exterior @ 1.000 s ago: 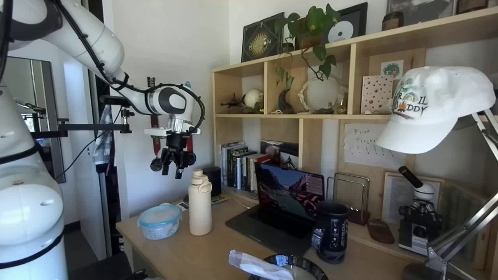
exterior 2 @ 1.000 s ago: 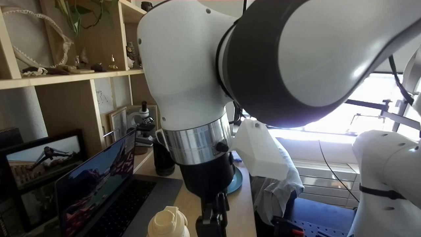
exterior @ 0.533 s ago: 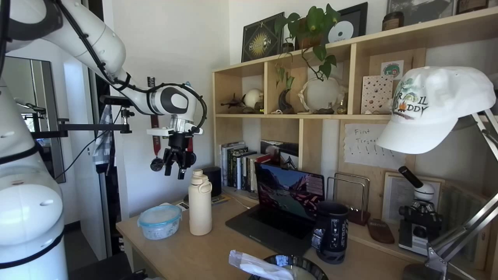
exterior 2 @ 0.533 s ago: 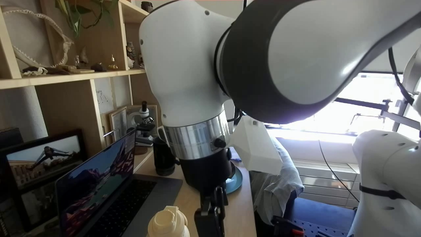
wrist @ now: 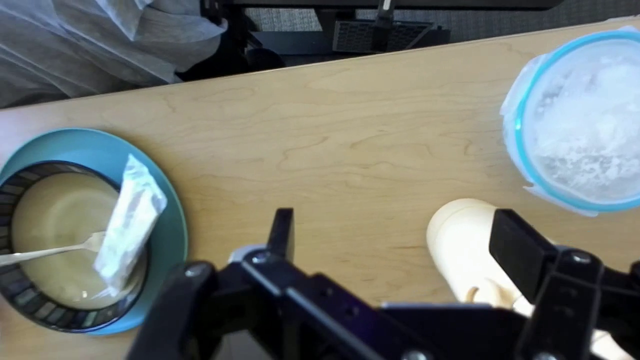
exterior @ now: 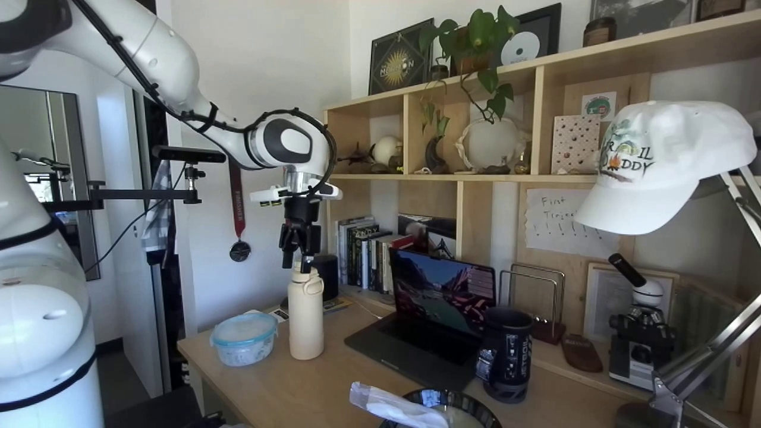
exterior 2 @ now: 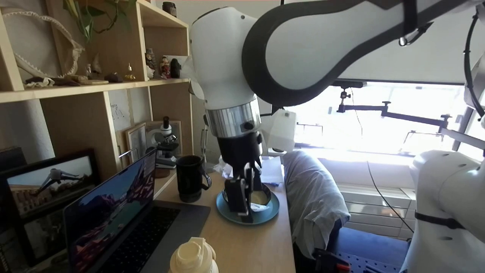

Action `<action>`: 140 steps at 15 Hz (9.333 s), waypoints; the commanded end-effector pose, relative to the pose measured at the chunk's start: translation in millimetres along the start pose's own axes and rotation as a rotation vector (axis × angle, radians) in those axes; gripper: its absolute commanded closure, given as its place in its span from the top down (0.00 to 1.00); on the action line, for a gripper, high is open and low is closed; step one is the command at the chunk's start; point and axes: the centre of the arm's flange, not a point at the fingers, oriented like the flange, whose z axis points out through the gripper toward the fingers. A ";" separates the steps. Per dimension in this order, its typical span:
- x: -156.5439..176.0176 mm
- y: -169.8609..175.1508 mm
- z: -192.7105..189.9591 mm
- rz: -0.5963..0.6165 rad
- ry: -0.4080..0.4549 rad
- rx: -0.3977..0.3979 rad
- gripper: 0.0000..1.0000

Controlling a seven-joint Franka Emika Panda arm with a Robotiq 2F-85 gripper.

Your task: Press keys on the laptop

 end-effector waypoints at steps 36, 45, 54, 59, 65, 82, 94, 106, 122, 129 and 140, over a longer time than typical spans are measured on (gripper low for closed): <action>221.0 104.5 138.7 -0.181 0.359 0.134 0.66; 264.2 121.2 156.4 -0.169 0.391 0.091 0.00; 290.7 148.8 172.6 -0.123 0.527 0.029 0.00; 299.7 154.2 178.3 -0.116 0.622 -0.021 0.00; 306.9 162.8 187.4 -0.093 0.700 -0.069 0.00; 345.2 173.8 204.7 -0.079 0.772 -0.075 0.00; 360.4 178.5 221.4 -0.073 0.771 -0.079 0.00; 356.9 180.4 229.6 -0.046 0.733 -0.033 0.00; 318.0 168.1 186.4 0.003 0.773 -0.006 0.00; 281.5 151.7 169.9 0.029 0.654 0.056 0.00; 274.8 109.3 170.9 -0.028 0.462 0.162 0.00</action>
